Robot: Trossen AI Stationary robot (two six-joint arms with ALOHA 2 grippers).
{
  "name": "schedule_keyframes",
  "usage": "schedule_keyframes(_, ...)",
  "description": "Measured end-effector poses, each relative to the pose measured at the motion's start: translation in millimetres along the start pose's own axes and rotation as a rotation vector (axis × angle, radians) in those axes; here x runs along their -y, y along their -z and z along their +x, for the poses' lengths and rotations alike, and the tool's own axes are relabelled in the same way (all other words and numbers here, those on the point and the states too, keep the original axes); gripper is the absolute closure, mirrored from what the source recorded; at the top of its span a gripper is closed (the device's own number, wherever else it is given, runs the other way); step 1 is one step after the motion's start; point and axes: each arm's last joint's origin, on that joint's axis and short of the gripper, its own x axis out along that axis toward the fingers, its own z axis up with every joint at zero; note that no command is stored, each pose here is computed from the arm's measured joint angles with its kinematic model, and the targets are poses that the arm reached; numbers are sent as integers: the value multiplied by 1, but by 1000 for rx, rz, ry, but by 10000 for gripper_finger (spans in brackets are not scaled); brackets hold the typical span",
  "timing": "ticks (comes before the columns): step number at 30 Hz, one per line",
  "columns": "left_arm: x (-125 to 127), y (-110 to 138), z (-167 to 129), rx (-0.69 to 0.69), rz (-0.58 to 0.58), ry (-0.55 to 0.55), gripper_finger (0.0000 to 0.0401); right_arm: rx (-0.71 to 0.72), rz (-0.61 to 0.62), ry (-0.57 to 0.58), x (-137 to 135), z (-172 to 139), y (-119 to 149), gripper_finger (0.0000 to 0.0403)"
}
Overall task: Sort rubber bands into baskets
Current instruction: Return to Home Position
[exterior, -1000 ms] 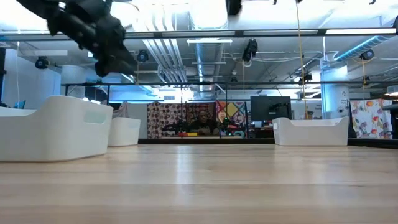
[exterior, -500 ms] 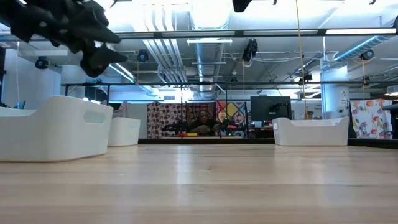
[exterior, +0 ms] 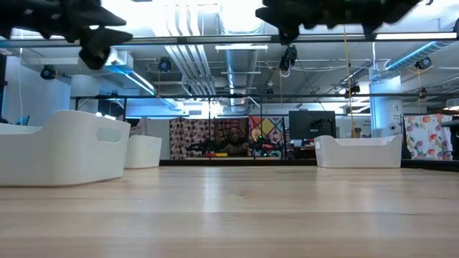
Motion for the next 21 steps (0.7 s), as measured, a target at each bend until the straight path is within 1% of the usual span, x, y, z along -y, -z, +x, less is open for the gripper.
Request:
schedule_keyframes(2, -2, 0, -12, 29, 17, -56, 283, 40, 33, 2, 1, -9, 10, 255)
schedule_keyframes(4, -6, -1, -25, 76, 28, -140, 286, 80, 67, 23, 1, -21, 14, 255)
schedule_keyframes(6, -10, 1, -39, 112, 46, -237, 287, 93, 91, 37, 0, -32, 18, 255)
schedule_keyframes(8, -13, 3, -52, 147, 49, -309, 288, 95, 105, 40, -4, -42, 23, 255)
schedule_keyframes(10, -15, 6, -66, 183, 41, -324, 288, 103, 101, 41, -8, -52, 26, 255)
schedule_keyframes(12, -16, 8, -74, 208, 16, -315, 288, 128, 80, 49, -12, -62, 26, 255)
schedule_keyframes(13, -16, 6, -75, 214, 6, -320, 288, 138, 61, 52, -14, -66, 26, 255)
schedule_keyframes(15, -16, 8, -75, 175, 10, -331, 288, 161, 18, 57, -17, -75, 24, 255)
schedule_keyframes(17, -14, 3, -73, 202, 12, -318, 288, 191, -26, 63, -19, -81, 21, 255)
schedule_keyframes(19, -15, 5, -73, 196, 16, -319, 288, 204, -31, 63, -21, -86, 20, 255)
schedule_keyframes(21, -15, 3, -74, 229, -6, -322, 288, 223, -2, 63, -22, -90, 19, 255)
